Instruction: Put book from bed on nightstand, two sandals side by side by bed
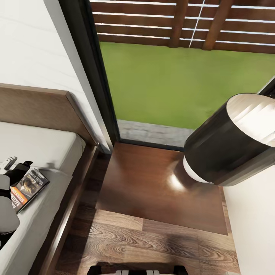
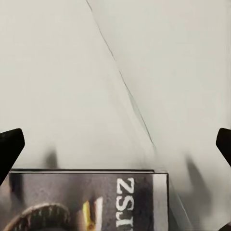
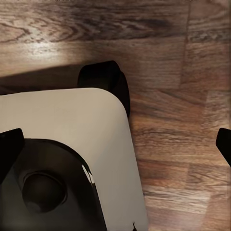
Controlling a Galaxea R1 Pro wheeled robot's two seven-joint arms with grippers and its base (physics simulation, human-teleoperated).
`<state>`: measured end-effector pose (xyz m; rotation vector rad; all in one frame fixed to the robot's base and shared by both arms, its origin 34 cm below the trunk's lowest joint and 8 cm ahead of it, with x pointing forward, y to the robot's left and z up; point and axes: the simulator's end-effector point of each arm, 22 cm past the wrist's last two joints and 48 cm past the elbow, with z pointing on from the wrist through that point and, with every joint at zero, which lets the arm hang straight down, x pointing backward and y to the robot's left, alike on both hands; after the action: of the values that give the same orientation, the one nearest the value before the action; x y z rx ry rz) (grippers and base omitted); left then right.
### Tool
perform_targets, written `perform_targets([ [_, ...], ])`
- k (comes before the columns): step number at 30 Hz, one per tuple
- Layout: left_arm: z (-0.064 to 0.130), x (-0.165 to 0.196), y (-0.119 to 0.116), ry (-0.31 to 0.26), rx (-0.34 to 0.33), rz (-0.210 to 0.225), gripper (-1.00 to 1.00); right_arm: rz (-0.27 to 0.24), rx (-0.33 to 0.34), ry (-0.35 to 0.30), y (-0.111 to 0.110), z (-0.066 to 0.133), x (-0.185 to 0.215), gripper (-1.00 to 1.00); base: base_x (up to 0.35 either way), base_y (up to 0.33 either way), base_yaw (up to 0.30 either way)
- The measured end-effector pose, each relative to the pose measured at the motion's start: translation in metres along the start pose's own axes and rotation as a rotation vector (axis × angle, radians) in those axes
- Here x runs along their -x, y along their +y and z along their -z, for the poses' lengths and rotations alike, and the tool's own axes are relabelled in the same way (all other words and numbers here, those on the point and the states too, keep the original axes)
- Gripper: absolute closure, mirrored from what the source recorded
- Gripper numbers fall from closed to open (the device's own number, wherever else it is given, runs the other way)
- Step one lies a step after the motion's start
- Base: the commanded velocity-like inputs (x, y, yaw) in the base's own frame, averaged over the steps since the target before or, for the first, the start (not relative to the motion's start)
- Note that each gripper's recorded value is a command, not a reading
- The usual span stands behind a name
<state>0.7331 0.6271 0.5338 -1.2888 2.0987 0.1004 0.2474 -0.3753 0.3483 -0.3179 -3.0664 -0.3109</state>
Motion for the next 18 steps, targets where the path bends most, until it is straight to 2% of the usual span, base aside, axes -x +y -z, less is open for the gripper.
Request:
perform_targets([
  [18,0.0000,0.0001,0.0001,0.000,0.000,0.000,-1.00,0.000,0.000,0.000,-0.0001,0.0000,-0.0001,-1.00,0.000,-0.001,0.000],
])
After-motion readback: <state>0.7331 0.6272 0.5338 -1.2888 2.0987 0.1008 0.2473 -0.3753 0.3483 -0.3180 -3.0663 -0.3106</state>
